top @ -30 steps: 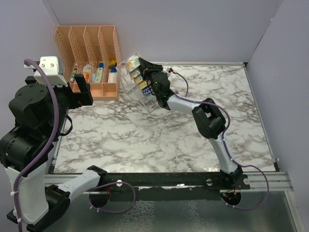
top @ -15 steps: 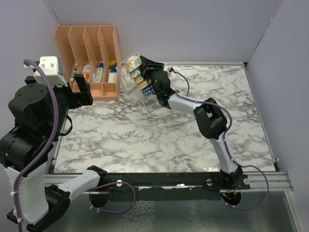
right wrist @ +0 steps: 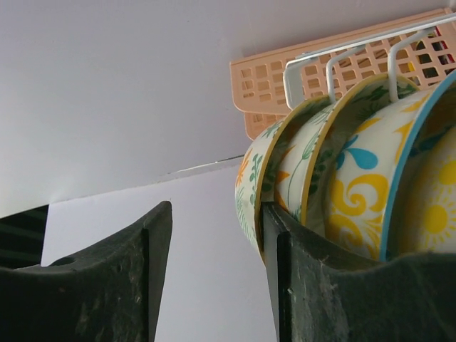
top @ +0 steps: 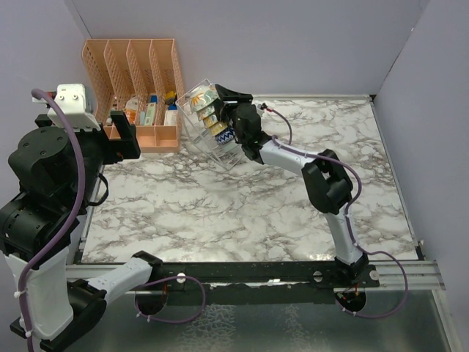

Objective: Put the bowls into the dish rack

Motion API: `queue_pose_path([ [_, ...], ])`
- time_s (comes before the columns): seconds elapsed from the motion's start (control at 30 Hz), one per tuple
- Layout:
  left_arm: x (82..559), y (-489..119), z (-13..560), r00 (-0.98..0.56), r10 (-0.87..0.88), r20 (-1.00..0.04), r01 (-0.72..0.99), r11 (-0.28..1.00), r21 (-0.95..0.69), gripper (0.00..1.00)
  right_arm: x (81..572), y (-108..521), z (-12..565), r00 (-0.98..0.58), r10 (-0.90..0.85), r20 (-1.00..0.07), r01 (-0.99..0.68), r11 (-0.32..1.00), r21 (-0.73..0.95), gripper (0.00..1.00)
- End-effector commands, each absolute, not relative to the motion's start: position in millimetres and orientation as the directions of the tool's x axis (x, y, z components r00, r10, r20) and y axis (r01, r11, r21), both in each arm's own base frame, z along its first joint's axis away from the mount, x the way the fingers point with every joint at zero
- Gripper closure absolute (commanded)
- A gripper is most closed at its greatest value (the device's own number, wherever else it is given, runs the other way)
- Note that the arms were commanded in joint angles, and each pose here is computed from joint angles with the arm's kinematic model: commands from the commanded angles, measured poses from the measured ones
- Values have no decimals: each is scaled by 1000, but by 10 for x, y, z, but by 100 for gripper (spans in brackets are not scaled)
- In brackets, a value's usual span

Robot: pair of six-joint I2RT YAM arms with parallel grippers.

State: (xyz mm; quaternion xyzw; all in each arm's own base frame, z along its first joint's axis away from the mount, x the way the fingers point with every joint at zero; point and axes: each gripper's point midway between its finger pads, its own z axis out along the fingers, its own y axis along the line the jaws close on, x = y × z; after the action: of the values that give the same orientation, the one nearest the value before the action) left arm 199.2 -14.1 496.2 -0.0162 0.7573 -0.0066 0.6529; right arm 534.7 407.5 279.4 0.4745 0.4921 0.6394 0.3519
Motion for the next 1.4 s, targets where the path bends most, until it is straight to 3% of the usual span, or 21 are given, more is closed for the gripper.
queue_pose_path([
  [0.0,1976,-126,5057,-119,-48,-992,-21,999,-46,1,5267,3966,2881,-293,916,275,68,-267,961,47],
  [0.33,2022,-195,5015,-136,-59,-989,-2,998,-59,1,5113,3776,2845,-282,921,269,95,-252,963,46],
  [0.67,2087,-334,4892,-196,-95,-976,28,994,-102,1,4780,3741,3021,-384,911,150,68,-134,989,46],
  [0.9,2162,-517,4666,-309,-145,-940,45,985,-167,1,4415,3612,3063,-456,889,-51,62,89,994,46],
  [1.03,2251,-593,4482,-383,-172,-907,13,981,-192,1,4219,3507,3004,-501,834,-231,32,285,958,46],
  [1.17,2359,-630,4329,-423,-222,-879,-47,974,-223,1,4034,3343,2927,-547,685,-482,-46,550,834,46],
  [1.37,2565,-674,4076,-432,-281,-857,-124,960,-252,1,3732,2892,2869,-548,449,-705,-123,791,599,45],
])
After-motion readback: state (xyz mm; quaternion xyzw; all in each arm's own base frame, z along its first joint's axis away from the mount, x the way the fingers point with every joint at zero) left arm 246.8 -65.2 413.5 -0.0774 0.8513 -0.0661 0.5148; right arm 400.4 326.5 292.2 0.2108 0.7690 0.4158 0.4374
